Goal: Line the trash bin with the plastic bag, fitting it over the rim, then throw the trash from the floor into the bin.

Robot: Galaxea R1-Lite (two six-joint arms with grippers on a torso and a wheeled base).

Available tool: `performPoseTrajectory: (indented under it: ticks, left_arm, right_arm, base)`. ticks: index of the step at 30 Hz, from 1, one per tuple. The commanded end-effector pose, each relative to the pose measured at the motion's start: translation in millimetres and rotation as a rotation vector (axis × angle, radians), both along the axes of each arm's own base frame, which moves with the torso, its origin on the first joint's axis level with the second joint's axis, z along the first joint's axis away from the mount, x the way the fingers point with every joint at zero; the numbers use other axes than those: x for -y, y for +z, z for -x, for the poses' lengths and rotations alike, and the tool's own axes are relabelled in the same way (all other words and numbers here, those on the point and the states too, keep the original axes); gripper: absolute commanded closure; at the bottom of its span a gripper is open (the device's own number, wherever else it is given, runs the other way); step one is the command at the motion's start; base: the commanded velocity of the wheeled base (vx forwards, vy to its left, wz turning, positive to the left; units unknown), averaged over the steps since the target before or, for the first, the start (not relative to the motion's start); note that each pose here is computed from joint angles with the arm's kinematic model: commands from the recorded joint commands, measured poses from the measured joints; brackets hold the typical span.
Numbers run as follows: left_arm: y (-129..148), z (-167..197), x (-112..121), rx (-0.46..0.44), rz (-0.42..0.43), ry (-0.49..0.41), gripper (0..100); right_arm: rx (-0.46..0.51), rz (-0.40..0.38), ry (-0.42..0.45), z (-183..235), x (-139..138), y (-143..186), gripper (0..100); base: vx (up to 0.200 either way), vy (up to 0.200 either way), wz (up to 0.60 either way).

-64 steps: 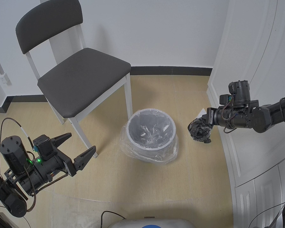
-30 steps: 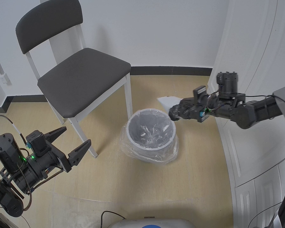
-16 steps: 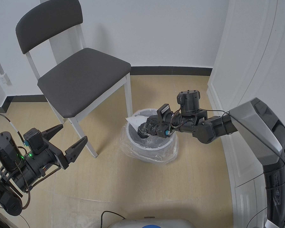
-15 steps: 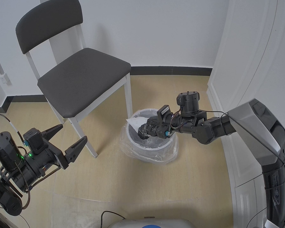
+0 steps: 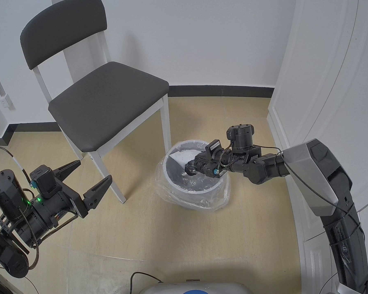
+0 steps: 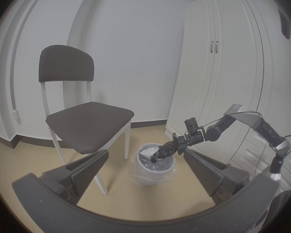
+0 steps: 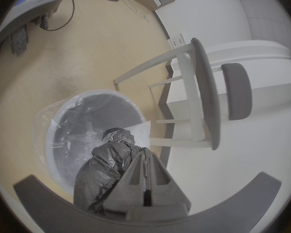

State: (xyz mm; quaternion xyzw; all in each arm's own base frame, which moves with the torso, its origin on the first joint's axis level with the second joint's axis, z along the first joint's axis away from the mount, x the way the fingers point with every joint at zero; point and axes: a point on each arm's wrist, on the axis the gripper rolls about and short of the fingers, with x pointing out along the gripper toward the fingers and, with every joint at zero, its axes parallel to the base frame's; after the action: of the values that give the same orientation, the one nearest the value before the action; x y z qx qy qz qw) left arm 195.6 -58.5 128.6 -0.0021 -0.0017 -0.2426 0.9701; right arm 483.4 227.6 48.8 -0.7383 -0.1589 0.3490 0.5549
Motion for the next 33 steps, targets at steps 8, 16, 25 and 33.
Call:
performPoseTrajectory:
  ticks: [8, 16, 25, 33]
  left_arm:
    - [-1, -1, 0, -0.004, -0.001, -0.002, 0]
    - [-1, -1, 0, -0.006, -0.001, -0.002, 0]
    - [-2, 0, 1, -0.01, -0.003, -0.005, 0]
    - [-6, 1, 5, -0.028, -0.008, -0.025, 0]
  right_arm:
    - [-0.034, 0.024, -0.031, -7, 3, -21, 100]
    - [-0.023, 0.052, -0.049, -10, 1, -20, 0]
    - [0.011, 0.018, -0.031, -12, -9, -9, 0]
    - [0.092, -0.176, -0.1, 0, 12, 95, 0]
  base:
    - [0.0, 0.0, 0.0]
    - [0.0, 0.0, 0.0]
    - [0.0, 0.0, 0.0]
    - [0.0, 0.0, 0.0]
